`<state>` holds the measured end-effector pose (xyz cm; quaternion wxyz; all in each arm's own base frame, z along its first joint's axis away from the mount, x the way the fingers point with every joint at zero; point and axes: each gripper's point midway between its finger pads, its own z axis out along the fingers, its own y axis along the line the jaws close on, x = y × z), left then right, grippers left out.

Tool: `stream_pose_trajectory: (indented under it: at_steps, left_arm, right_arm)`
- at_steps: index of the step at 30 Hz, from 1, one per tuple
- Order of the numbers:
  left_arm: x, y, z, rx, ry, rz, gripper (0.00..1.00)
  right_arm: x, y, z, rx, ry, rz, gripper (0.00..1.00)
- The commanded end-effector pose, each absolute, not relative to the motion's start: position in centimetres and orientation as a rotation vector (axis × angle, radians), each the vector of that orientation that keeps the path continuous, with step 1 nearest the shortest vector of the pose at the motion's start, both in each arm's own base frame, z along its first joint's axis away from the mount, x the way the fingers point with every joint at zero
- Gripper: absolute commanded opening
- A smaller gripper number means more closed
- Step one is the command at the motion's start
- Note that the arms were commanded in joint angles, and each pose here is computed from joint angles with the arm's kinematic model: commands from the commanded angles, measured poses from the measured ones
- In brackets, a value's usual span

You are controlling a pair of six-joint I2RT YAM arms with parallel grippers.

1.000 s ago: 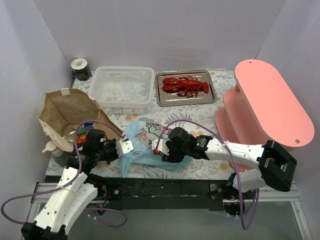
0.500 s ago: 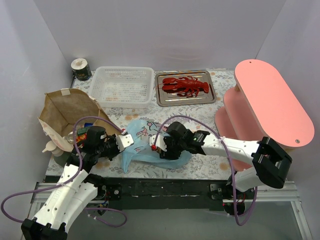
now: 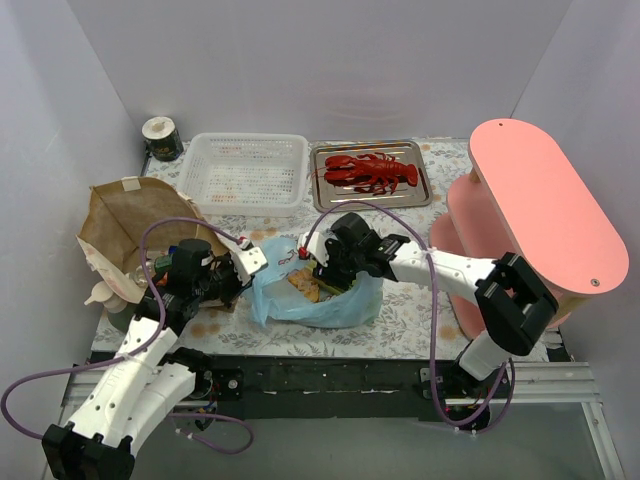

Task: Untie the knot of the grocery bags and take out the mixed food

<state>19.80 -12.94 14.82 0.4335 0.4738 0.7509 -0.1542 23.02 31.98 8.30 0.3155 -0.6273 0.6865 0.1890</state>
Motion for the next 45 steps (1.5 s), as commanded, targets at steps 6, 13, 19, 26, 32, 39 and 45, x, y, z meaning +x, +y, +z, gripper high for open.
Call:
stream_pose_trajectory:
  at_steps: [6, 13, 19, 26, 32, 39, 45]
  left_arm:
    - [20.6, -14.4, 17.4, 1.139, 1.805, -0.451, 0.00]
    - [20.5, -14.3, 17.2, 1.122, 1.819, -0.450, 0.00]
    - [20.6, -14.1, 16.9, 1.099, 1.829, -0.443, 0.00]
    - [22.3, -13.3, 16.4, 1.008, 1.857, -0.368, 0.00]
    - [24.9, -11.6, 16.3, 0.841, 1.932, -0.249, 0.00]
    - [26.2, -12.7, 18.7, 0.760, 1.879, -0.329, 0.00]
    - [24.6, -14.7, 19.4, 0.816, 1.870, -0.487, 0.04]
  right_arm:
    - [26.8, 33.6, 6.5, -1.588, 1.839, 0.427, 0.55]
    - [27.8, 31.1, 2.5, -1.612, 1.903, 0.304, 0.80]
    - [26.6, 30.9, 2.9, -1.712, 1.847, 0.366, 0.33]
    - [26.8, 30.3, 8.0, -1.732, 1.753, 0.346, 0.01]
    - [26.4, 28.1, 11.7, -1.701, 1.779, 0.344, 0.01]
    - [24.9, 28.5, 12.3, -1.709, 1.762, 0.470, 0.01]
    - [26.4, 32.5, 11.7, -1.635, 1.780, 0.575, 0.21]
